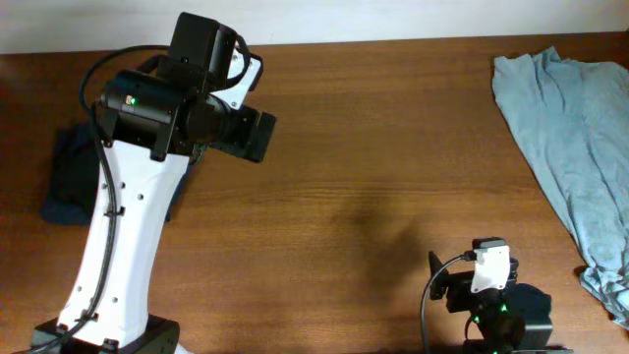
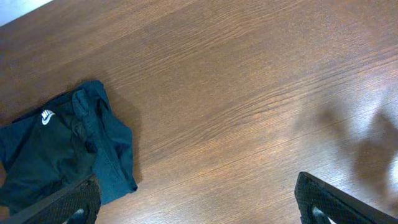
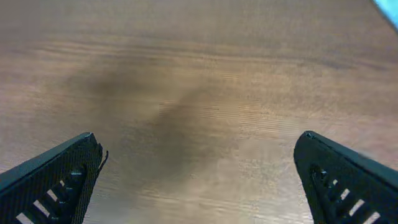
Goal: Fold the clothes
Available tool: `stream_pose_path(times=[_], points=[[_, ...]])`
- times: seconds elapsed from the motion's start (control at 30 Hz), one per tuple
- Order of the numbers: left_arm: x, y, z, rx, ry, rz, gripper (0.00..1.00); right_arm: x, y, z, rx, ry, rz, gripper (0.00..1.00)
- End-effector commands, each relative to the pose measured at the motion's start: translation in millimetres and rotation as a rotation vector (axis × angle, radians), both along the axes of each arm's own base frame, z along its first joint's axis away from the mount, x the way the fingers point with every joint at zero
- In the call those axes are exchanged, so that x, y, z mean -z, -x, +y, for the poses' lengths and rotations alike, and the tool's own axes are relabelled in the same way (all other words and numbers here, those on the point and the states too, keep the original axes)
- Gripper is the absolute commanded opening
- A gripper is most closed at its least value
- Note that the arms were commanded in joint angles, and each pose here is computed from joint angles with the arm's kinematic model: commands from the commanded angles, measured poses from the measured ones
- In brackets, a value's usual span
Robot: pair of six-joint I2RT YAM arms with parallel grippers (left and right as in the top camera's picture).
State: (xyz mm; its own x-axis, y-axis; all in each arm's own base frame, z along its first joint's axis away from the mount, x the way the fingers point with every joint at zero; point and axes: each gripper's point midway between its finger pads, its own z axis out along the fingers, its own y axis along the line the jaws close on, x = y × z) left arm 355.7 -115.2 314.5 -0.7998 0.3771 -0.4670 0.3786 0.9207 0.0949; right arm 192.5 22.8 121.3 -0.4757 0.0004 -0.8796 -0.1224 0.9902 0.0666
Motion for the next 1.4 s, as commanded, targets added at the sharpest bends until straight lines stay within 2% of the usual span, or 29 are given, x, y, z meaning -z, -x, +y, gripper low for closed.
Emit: stream_pose_path(times=[0.0,0.37,1.37], points=[[2.8,-1.0,-0.2,-0.008,-0.005,0.006,0.99,7.1,-1.0,1.7,-0.011,0.0,0.003,0.99],[2.8,-1.0,-0.2,-0.008,-0.005,0.006,0.99,46.0,4.0,1.6,-0.011,-0.002,0.107,0.99],[2.8,-1.0,-0.2,-0.008,-0.005,0.006,0.99,45.9,3.9,1.6,-0.011,-0.002,0.107,0.99]])
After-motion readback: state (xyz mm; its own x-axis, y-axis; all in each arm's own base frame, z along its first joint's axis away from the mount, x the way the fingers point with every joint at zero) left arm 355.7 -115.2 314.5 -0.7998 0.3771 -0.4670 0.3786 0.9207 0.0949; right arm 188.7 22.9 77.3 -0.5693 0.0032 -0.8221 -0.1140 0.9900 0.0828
